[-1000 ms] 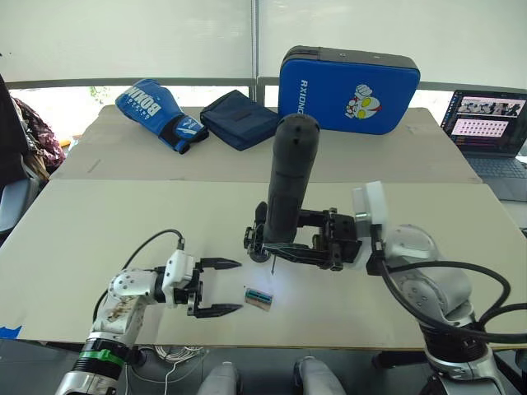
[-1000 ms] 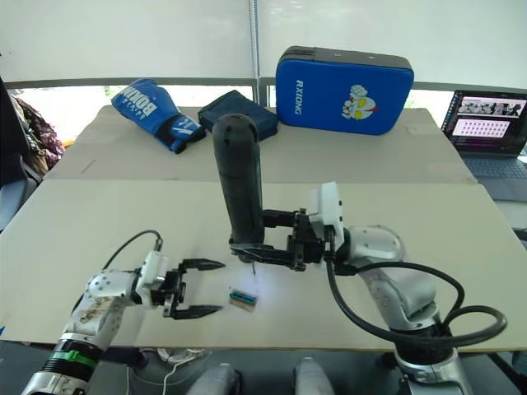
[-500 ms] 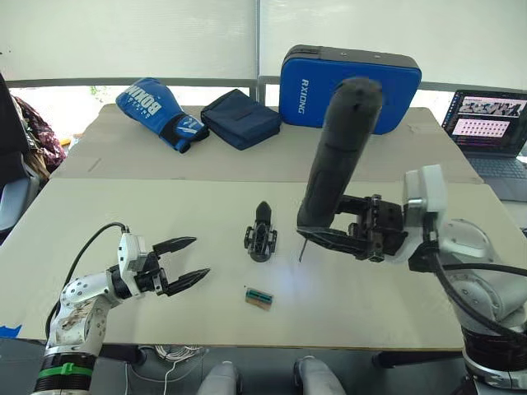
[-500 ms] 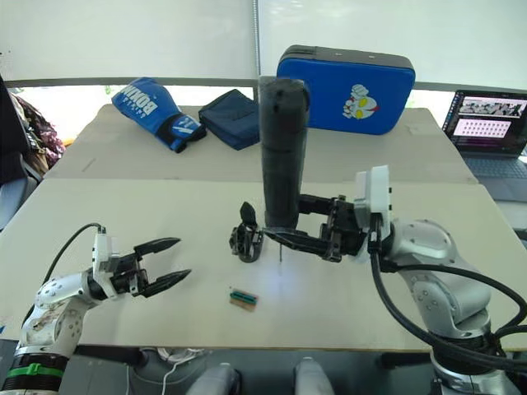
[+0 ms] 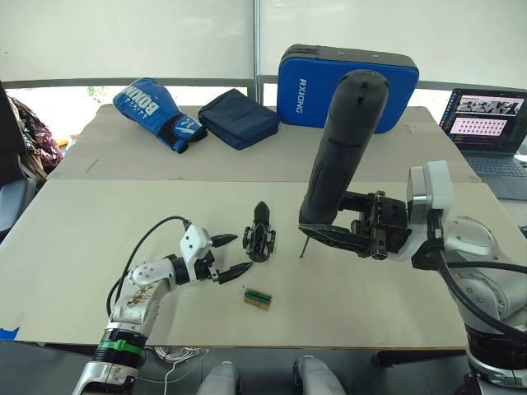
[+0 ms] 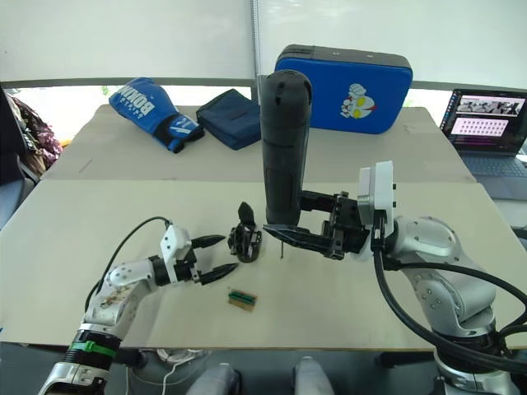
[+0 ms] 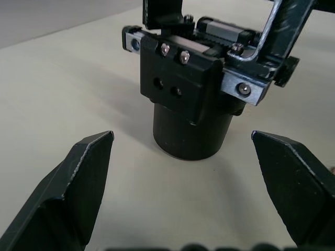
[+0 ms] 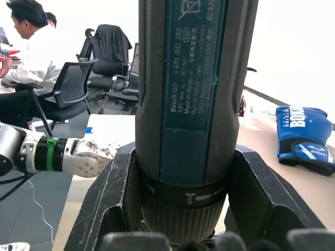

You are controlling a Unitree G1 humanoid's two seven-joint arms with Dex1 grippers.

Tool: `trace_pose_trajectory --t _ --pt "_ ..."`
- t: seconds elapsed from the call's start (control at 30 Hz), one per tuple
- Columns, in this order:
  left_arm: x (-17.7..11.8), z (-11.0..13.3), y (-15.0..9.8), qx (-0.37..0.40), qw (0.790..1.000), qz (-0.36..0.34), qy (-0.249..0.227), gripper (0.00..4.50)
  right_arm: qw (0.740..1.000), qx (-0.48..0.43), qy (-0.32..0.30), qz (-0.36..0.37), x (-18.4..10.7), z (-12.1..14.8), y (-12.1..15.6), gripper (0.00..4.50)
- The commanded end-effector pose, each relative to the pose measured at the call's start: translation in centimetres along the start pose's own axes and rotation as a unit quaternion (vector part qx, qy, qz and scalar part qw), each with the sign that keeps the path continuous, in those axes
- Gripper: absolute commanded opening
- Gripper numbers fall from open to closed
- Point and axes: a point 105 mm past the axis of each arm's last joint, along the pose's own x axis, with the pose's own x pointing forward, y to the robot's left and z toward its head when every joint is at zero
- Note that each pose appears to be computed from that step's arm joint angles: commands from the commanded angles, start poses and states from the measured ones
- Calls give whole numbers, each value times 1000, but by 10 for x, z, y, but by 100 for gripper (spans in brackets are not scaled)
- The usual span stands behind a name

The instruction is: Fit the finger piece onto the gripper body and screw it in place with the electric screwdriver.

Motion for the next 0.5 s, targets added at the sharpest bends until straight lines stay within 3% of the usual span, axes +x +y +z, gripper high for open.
trace_pose_trajectory --t 0.03,0.5 --pt "10 1 -3 15 1000 -15 0 448 999 -30 -19 7 2 16 4 192" --pt "39 -9 -9 24 999 -27 -7 448 999 -29 -16 2 4 14 4 192"
